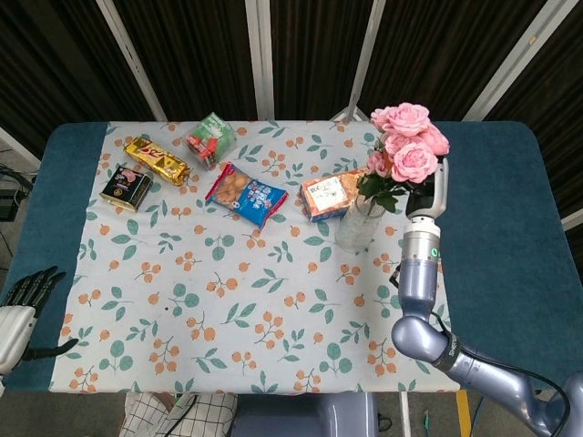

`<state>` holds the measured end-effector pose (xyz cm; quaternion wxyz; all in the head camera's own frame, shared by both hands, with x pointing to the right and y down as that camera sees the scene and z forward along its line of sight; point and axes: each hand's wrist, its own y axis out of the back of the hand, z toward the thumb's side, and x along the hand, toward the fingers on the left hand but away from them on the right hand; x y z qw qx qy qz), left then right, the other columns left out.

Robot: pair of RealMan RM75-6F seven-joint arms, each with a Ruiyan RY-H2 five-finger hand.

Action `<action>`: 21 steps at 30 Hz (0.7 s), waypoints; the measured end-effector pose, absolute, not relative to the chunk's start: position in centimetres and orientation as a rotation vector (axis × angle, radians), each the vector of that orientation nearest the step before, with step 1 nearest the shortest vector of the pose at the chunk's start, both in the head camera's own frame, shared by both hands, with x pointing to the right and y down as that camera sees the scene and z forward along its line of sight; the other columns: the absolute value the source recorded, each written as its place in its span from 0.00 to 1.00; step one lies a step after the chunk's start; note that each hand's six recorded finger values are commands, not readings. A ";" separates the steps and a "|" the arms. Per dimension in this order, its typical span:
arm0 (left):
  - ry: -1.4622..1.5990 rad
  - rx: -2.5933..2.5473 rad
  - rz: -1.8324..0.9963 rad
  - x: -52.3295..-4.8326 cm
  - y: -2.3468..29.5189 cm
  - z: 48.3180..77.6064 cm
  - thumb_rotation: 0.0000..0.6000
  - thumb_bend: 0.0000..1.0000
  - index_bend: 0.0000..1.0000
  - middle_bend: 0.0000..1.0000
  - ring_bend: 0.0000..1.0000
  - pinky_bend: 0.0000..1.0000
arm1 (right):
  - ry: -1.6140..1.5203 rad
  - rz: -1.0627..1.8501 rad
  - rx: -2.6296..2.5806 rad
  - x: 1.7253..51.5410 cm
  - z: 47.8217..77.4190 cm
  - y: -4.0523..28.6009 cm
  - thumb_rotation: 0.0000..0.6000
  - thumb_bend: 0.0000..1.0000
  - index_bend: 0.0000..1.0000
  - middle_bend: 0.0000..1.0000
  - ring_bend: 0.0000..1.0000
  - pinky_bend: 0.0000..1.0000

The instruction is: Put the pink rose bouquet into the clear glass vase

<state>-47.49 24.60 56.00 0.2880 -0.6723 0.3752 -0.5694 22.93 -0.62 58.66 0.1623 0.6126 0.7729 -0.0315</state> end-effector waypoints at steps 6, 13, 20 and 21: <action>1.002 -1.800 -1.519 -47.5 24.6 56.0 1.00 0.00 0.00 0.00 0.00 0.00 | 2.224 -0.121 1.760 22.9 59.7 -0.2 1.00 0.29 0.55 0.50 0.57 0.39; 1.006 -1.801 -1.519 -47.5 24.6 56.0 1.00 0.00 0.00 0.00 0.00 0.00 | 2.226 -0.135 1.766 22.6 60.7 0.0 1.00 0.29 0.55 0.50 0.57 0.39; 1.006 -1.805 -1.520 -47.5 24.5 56.0 1.00 0.00 0.00 0.00 0.00 0.00 | 2.206 -0.162 1.761 22.1 61.9 0.4 1.00 0.29 0.55 0.50 0.57 0.31; 1.005 -1.806 -1.519 -47.5 24.5 56.0 1.00 0.00 0.00 0.00 0.00 0.00 | 2.206 -0.169 1.761 22.1 62.1 0.5 1.00 0.29 0.55 0.50 0.56 0.30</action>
